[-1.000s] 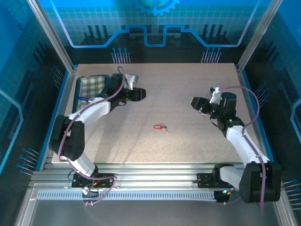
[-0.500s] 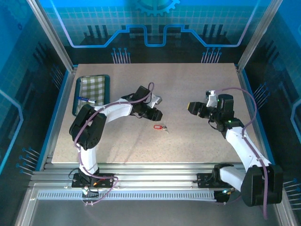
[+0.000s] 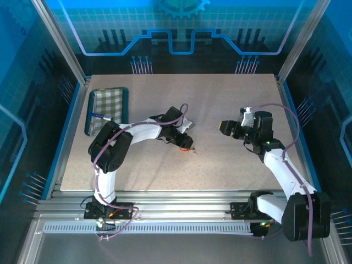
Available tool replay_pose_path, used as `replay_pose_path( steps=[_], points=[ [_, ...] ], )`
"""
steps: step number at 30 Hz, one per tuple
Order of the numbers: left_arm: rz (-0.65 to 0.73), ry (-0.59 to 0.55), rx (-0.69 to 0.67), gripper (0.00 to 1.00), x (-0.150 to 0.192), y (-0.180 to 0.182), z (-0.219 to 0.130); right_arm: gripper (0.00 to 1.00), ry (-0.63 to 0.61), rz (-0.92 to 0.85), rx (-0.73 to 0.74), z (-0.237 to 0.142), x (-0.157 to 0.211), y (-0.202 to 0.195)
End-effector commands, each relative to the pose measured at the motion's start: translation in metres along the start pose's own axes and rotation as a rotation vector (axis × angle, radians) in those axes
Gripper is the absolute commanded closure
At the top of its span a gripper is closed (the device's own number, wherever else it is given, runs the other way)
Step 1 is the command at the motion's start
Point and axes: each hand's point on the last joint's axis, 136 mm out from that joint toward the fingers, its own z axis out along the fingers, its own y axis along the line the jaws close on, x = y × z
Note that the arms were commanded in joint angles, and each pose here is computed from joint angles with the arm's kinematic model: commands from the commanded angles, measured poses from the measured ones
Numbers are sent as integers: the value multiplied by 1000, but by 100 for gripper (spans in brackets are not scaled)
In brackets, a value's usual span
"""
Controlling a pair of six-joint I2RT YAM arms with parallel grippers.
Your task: Remove the keys from the keyring
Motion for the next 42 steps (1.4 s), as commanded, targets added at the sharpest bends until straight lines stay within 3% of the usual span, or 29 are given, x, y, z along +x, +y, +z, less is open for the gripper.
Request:
replay_pose_path(
  steps=[1, 19, 30, 36, 42],
  points=[
    [25, 22, -8, 64, 1, -3, 4, 33, 15, -7, -22, -1, 8, 4],
    [61, 52, -30, 73, 14, -6, 12, 32, 16, -1, -20, 0, 11, 2],
    [87, 67, -40, 93, 19, -13, 8, 32, 15, 2, -17, 2, 13, 0],
    [115, 38, -62, 98, 13, -19, -8, 32, 26, 0, -34, 5, 14, 2],
    [208, -51, -115, 100, -16, -36, -53, 37, 38, -110, -106, 11, 8, 30]
  ],
)
